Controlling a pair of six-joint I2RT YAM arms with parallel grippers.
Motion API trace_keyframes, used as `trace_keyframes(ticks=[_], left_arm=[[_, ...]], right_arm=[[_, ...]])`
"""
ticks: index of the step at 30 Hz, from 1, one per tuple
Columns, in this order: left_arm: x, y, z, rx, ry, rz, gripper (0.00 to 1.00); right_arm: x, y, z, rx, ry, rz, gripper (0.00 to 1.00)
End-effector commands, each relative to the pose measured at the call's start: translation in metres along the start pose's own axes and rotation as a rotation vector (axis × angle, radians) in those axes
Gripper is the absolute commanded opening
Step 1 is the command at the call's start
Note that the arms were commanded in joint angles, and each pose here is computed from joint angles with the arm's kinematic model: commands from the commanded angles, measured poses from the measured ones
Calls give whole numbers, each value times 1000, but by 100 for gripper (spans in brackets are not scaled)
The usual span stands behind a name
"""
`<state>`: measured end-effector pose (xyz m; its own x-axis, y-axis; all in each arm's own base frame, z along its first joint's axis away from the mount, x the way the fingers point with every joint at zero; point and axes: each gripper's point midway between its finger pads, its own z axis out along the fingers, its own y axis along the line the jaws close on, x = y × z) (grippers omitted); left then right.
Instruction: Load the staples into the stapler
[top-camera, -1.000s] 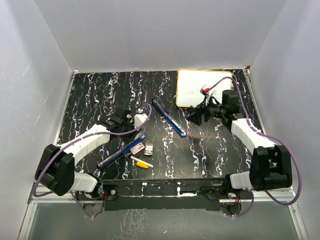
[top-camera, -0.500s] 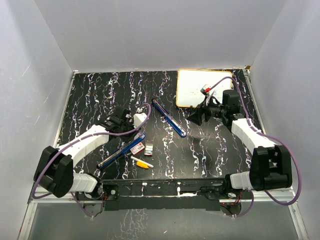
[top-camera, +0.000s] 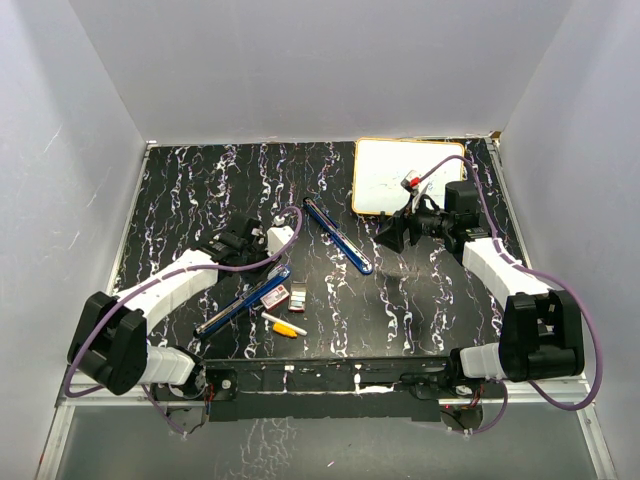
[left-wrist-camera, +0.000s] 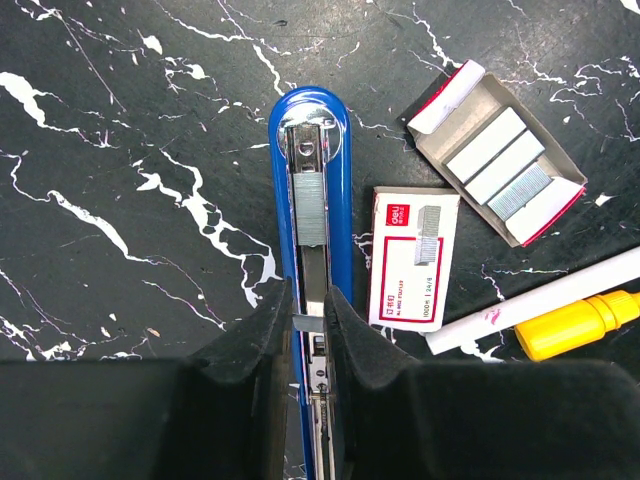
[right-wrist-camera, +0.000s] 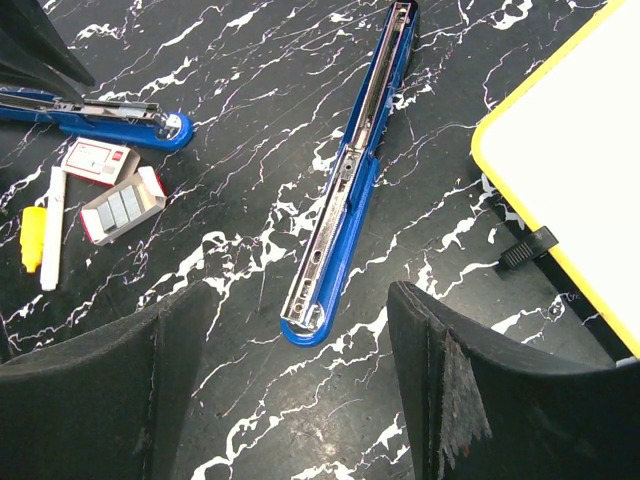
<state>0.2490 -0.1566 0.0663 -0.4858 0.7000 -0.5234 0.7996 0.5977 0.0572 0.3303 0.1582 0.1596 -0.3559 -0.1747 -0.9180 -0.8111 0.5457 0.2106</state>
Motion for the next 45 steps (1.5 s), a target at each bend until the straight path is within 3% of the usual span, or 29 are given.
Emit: trace_keyframes(ticks=[1,45], left_arm=[[7,-2,1,3,20,8,0],[8,-2,2,9,33,8,0]], right_arm=[[-18,-1,-3,0,-54,-52,74],[-20,-2,-6,3,-62,-54,74]])
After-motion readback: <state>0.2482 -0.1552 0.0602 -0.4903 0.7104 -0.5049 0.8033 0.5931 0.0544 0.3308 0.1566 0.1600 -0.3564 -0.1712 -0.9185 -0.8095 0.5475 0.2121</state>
